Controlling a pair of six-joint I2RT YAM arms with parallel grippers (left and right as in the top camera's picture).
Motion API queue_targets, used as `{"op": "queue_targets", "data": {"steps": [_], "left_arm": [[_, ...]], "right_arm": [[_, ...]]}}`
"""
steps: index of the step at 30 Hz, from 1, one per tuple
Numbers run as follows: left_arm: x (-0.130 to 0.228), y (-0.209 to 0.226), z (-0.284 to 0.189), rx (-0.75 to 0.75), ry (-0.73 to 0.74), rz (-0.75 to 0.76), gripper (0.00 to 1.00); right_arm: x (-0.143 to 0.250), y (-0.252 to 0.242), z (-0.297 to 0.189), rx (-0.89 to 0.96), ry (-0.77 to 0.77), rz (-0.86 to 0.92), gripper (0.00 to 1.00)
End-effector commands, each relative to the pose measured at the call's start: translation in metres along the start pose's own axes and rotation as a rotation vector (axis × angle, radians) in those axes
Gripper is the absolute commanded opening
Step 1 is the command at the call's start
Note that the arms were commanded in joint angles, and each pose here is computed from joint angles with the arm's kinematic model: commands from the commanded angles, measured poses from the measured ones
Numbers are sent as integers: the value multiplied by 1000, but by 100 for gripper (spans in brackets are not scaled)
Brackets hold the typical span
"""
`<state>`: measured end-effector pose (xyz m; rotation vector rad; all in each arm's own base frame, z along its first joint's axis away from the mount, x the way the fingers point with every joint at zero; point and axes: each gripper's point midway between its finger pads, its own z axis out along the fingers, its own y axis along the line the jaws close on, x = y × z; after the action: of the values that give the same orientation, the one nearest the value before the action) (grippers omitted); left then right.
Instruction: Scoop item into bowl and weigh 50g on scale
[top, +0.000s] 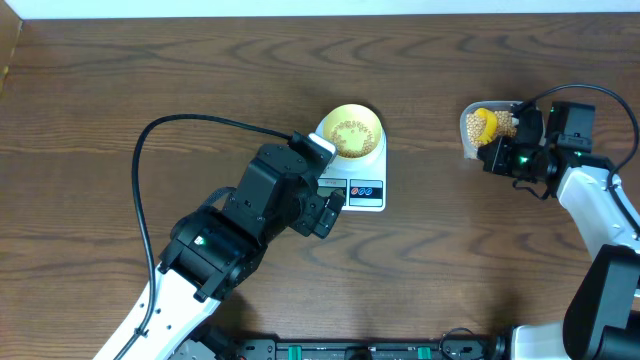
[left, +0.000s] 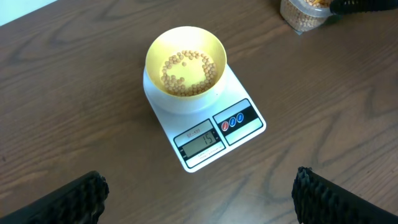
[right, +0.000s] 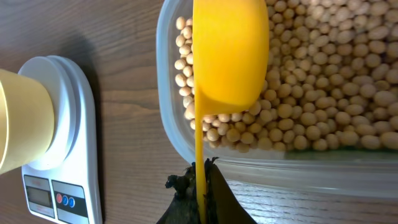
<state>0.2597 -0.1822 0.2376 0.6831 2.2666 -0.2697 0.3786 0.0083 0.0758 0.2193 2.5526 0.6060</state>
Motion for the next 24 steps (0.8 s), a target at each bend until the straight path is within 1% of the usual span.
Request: {"op": "queue_targets", "data": {"steps": [1, 12, 17, 24], "left_arm": [[1, 0, 1, 6, 8, 15, 97], [1, 0, 1, 6, 8, 15, 97], [1, 0, 1, 6, 8, 15, 97], [1, 0, 1, 6, 8, 15, 97]], "right_arm": [[1, -3, 0, -16, 6, 31, 1], [-6, -7, -13, -111, -22, 91, 1], [-10, -16, -19, -120, -41, 118, 1], [-16, -15, -21, -144, -69, 108, 1]]}}
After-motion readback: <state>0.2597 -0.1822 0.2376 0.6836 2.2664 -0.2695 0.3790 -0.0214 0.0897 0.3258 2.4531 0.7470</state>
